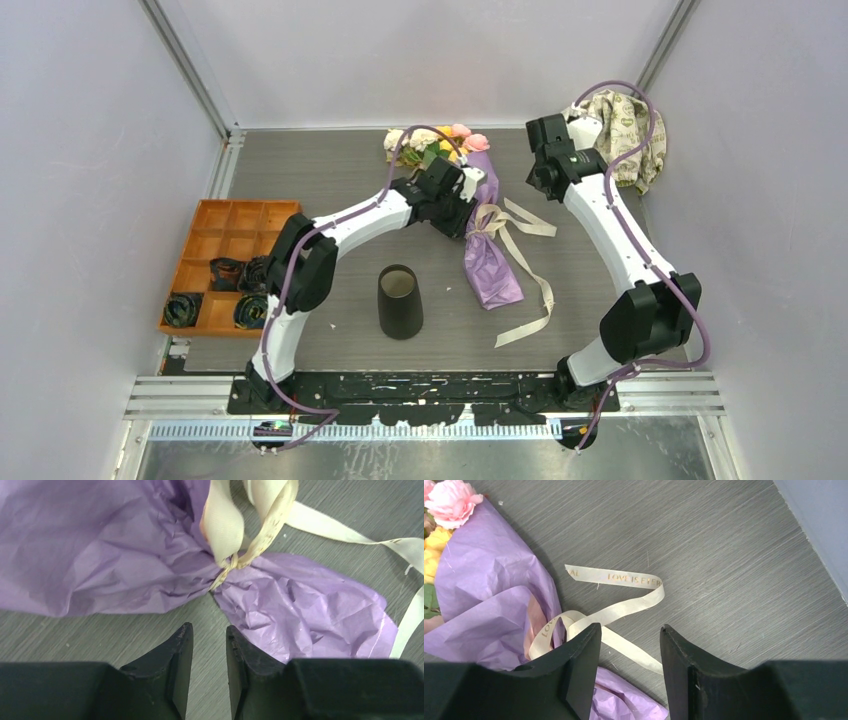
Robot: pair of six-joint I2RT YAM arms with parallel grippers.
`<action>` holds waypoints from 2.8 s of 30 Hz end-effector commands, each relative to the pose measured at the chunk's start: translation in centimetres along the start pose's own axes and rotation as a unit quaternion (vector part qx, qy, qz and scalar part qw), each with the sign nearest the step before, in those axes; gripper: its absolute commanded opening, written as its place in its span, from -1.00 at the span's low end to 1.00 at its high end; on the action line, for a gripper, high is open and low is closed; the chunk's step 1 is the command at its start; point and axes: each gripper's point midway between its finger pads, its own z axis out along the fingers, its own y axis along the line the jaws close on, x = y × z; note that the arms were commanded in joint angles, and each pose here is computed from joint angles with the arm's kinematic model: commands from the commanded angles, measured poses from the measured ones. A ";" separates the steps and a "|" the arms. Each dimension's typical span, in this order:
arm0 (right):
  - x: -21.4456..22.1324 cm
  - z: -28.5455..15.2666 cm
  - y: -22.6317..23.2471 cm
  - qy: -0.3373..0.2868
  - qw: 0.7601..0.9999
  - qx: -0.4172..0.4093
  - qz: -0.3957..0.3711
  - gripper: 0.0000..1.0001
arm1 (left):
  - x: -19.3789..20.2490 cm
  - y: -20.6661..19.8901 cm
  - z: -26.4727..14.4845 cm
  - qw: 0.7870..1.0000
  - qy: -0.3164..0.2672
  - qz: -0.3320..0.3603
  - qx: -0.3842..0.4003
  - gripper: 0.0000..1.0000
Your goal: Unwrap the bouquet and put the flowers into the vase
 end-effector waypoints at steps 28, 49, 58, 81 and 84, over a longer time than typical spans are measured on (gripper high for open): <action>5.2 0.9 3.1 0.068 0.993 -0.095 0.028 0.03 | -3.3 -0.6 4.2 0.997 -0.069 -0.019 0.033 -0.33; 19.7 2.8 7.0 0.275 0.943 -0.187 0.018 -0.09 | -2.7 -0.6 5.3 0.997 -0.062 -0.027 0.039 -0.36; 23.0 4.3 7.3 0.320 0.930 -0.180 0.020 -0.91 | -3.3 -0.9 5.6 0.996 -0.066 -0.035 0.047 -0.36; 24.8 3.3 7.7 0.352 0.912 -0.207 0.038 -0.99 | -4.1 0.7 6.1 0.991 -0.100 -0.089 -0.002 -0.95; 24.6 3.3 7.6 0.348 0.914 -0.205 0.038 -0.98 | -4.5 0.9 4.6 0.989 -0.118 -0.088 -0.009 -0.98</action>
